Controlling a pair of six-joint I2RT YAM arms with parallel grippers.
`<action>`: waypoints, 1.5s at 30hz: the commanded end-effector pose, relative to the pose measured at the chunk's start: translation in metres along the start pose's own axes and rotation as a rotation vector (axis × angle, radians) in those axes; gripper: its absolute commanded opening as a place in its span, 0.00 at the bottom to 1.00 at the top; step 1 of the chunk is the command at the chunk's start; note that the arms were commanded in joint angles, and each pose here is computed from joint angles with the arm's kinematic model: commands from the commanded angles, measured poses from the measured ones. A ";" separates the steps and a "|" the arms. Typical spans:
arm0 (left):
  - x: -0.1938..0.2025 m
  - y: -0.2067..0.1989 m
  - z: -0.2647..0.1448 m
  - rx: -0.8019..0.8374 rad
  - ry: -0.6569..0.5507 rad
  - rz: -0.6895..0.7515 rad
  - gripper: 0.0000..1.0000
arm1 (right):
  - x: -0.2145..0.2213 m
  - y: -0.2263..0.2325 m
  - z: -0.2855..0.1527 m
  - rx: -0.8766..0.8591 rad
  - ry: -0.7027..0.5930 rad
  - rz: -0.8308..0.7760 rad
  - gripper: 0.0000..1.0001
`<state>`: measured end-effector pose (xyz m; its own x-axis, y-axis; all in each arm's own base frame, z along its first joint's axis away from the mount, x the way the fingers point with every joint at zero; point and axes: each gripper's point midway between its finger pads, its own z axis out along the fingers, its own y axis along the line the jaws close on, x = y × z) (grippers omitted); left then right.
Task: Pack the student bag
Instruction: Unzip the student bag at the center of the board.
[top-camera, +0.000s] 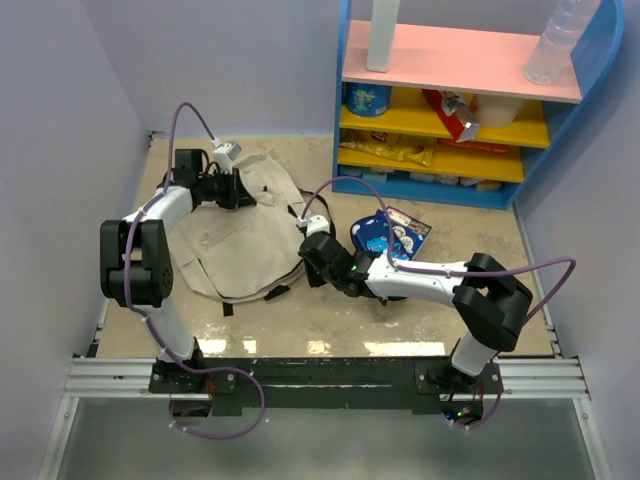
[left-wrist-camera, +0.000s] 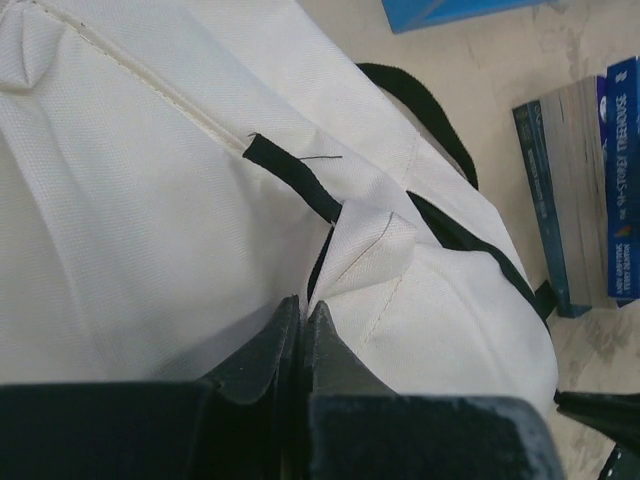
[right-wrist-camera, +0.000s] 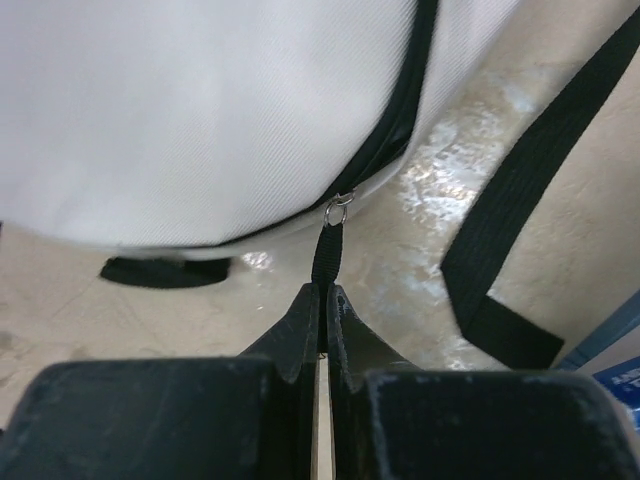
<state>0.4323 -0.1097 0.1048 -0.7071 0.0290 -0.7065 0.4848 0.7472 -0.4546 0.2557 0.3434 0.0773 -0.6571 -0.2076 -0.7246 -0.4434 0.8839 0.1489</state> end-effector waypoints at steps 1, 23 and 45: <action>-0.095 -0.006 -0.030 -0.039 -0.255 0.064 0.00 | 0.002 0.006 -0.014 0.001 -0.003 0.029 0.00; -0.113 -0.019 -0.059 -0.132 -0.457 -0.204 0.00 | -0.017 0.108 -0.004 -0.131 -0.057 -0.043 0.00; -0.059 0.001 -0.144 -0.367 -0.180 0.190 0.62 | -0.010 -0.010 0.029 0.045 -0.008 -0.015 0.00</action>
<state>0.4051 -0.0294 0.1637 -0.6759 -0.1580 -0.7199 0.1536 0.9251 -0.3472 0.2871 0.3494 0.0740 -0.6491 -0.1926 -0.7359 -0.4049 0.9064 0.1199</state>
